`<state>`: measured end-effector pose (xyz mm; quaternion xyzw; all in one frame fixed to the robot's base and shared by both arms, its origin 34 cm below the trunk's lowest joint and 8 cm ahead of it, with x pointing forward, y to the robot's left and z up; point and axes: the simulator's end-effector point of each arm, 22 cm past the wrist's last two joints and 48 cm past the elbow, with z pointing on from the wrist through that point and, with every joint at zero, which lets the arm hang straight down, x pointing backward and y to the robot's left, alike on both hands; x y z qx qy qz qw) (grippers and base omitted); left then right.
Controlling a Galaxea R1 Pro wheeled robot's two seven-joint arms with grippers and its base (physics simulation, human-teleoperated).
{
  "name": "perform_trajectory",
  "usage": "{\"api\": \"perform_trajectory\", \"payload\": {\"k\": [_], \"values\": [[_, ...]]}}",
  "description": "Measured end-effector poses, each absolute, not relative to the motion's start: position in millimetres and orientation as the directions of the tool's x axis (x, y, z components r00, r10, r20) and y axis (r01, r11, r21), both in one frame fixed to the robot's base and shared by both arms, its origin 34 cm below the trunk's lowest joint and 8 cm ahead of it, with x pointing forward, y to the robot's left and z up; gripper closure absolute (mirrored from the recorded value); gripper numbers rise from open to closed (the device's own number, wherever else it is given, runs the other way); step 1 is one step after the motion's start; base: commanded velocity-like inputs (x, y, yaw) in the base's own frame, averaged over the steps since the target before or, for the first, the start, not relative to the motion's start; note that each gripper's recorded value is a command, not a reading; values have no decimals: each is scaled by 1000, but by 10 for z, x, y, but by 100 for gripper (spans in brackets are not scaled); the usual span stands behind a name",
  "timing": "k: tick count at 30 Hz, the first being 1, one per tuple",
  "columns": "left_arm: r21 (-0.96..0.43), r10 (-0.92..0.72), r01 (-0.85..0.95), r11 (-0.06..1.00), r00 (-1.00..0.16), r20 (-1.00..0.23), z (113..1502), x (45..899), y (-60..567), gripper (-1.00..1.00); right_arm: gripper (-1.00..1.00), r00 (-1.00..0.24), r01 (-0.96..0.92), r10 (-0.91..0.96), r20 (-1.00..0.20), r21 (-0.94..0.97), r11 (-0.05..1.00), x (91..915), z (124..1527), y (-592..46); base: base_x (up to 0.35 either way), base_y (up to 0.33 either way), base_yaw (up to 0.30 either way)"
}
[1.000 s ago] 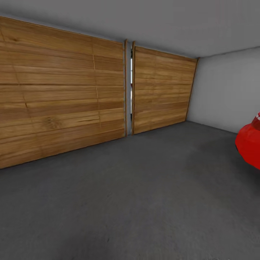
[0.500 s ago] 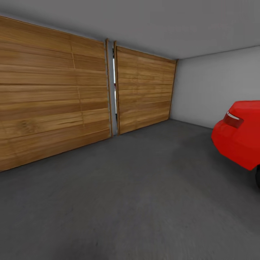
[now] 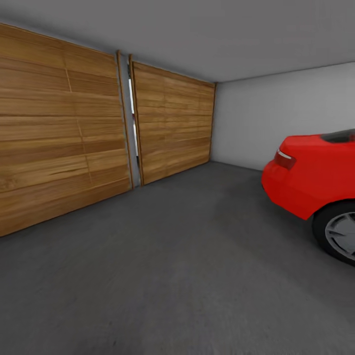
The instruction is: Move the two storage containers from the living room to the garage. In the garage, place one container on the floor and stack the other container on top of it (either order is fine).
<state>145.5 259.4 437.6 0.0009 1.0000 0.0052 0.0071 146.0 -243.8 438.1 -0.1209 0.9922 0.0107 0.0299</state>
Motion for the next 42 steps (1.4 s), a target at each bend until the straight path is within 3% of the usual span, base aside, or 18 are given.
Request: {"api": "perform_trajectory", "payload": {"k": [42], "values": [[10,2,2,1000,-1000,-14,4376,1455,2594,-100,-100,-969,-241,-239,-62,14,970,1460,4381,-2438,0,0,-285]]}}
